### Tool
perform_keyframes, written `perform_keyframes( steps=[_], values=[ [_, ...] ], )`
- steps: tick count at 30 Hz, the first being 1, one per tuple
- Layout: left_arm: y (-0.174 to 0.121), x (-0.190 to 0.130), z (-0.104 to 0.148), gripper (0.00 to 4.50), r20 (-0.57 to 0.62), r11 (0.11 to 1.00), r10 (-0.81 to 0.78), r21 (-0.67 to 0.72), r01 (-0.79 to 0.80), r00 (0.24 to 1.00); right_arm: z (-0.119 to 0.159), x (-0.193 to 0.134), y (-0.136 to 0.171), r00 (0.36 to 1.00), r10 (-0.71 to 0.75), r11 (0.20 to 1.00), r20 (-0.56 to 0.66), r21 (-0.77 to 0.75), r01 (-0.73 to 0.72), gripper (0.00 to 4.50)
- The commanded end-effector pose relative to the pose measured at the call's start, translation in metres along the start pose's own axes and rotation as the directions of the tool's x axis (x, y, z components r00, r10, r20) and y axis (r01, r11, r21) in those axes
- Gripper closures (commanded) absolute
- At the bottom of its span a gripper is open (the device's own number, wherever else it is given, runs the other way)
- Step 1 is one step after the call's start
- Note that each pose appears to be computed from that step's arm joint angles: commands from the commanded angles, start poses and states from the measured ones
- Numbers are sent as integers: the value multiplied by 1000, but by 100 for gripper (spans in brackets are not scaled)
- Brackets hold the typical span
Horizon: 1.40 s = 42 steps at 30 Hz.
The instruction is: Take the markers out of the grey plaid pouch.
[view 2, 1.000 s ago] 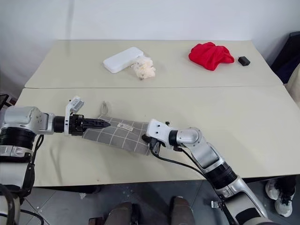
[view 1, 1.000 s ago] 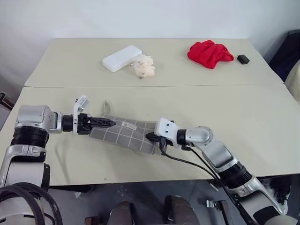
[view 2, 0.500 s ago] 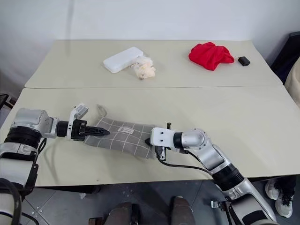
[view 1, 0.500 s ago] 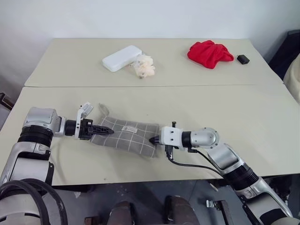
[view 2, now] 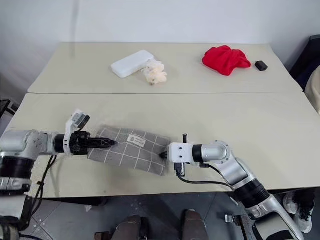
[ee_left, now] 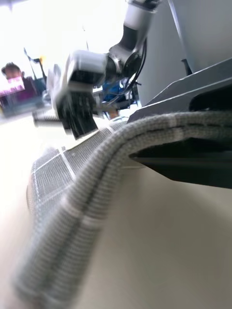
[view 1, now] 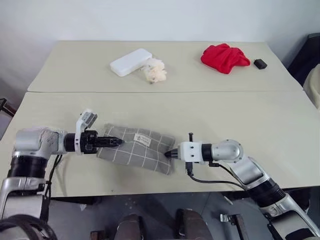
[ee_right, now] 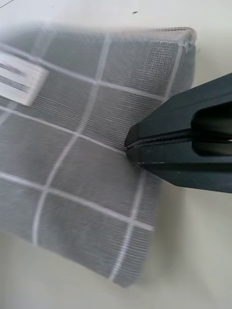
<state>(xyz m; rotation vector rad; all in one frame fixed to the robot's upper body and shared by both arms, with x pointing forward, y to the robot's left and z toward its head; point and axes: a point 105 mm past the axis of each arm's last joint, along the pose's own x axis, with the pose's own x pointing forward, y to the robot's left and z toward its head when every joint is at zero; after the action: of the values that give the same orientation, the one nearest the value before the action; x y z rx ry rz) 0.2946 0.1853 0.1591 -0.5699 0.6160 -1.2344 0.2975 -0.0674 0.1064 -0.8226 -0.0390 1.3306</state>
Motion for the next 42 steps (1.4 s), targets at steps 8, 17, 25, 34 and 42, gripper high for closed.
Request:
perform_keyframes(
  steps=[8, 17, 25, 34, 42],
  values=[
    [0, 2, -38, 448, 12, 995, 54, 88, -54, 998, 1, -17, 12, 998, 56, 998, 28, 12, -57, 450],
    [28, -25, -46, 203, -102, 959, 256, -97, -266, 961, -3, -14, 7, 999, 43, 999, -6, -6, -43, 450],
    [30, -30, -28, 203, -150, 946, 259, -162, -282, 954, -6, -12, 10, 999, 47, 999, -11, -10, -47, 450],
    [22, -20, -33, 221, -170, 945, 186, -239, -224, 968, -6, -12, 10, 999, 34, 999, -13, -9, -35, 450],
    [27, -23, -24, 449, -105, 942, 219, -235, -238, 970, -10, -15, 9, 999, 36, 999, -30, -10, -36, 450]
  ],
)
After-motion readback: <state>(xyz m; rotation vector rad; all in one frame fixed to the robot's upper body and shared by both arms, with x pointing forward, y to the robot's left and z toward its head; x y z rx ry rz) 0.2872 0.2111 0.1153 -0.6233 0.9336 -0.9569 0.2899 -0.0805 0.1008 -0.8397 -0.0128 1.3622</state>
